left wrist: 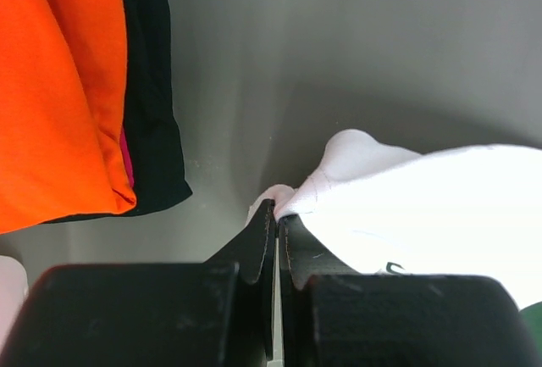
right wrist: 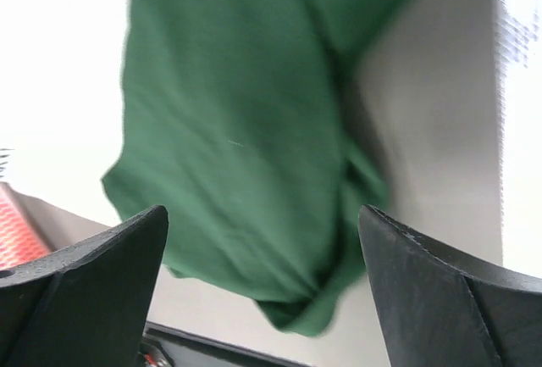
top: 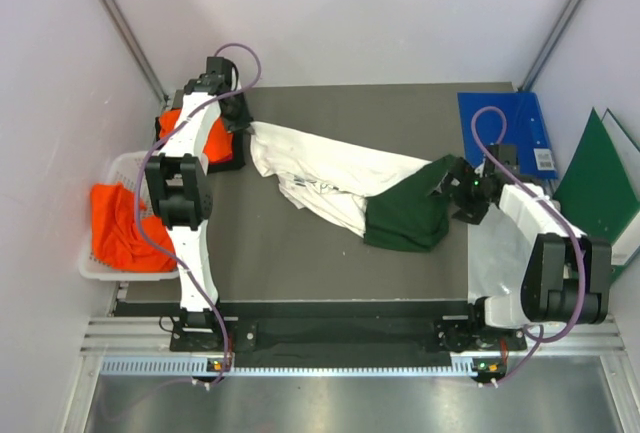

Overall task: Fold and stack the t-shirts
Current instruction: Flatten out the tshirt

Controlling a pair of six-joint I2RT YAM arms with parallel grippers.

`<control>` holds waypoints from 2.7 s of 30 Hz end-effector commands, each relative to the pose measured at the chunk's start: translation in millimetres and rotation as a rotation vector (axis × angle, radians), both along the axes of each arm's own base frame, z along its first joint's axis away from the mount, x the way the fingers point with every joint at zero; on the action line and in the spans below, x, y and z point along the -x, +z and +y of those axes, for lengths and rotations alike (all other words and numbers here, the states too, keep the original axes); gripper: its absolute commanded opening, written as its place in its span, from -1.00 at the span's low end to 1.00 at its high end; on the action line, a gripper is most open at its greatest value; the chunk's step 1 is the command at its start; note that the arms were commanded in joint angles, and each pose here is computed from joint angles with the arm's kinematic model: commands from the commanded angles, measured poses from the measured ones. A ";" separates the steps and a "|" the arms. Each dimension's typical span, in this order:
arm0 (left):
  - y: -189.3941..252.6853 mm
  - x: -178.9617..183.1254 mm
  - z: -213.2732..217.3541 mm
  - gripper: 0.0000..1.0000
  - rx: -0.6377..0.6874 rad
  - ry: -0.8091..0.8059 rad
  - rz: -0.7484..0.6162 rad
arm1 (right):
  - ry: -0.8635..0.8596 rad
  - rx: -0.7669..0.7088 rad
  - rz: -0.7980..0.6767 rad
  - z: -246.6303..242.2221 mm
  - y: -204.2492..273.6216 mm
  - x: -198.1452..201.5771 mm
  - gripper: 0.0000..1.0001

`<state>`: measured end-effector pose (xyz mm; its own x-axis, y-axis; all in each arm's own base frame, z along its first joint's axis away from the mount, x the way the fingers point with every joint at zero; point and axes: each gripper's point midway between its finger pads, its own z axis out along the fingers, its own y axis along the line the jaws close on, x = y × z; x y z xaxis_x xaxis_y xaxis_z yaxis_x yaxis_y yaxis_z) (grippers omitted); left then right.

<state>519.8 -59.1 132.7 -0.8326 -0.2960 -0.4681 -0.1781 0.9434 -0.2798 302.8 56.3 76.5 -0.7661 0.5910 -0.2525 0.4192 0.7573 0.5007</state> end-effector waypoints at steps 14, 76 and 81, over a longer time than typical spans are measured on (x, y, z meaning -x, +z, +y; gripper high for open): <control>3.2 -0.2 -2.3 -1.00 0.024 -0.010 -0.021 | -0.013 -0.066 -0.096 4.8 -17.1 -56.4 0.01; -24.9 5.3 -19.2 -1.00 0.001 -0.070 0.036 | -0.166 -0.366 -0.233 16.0 60.5 -71.9 0.99; -28.0 5.4 -20.9 -1.00 0.011 -0.071 0.038 | -0.226 -0.391 -0.181 17.1 41.7 -59.2 0.99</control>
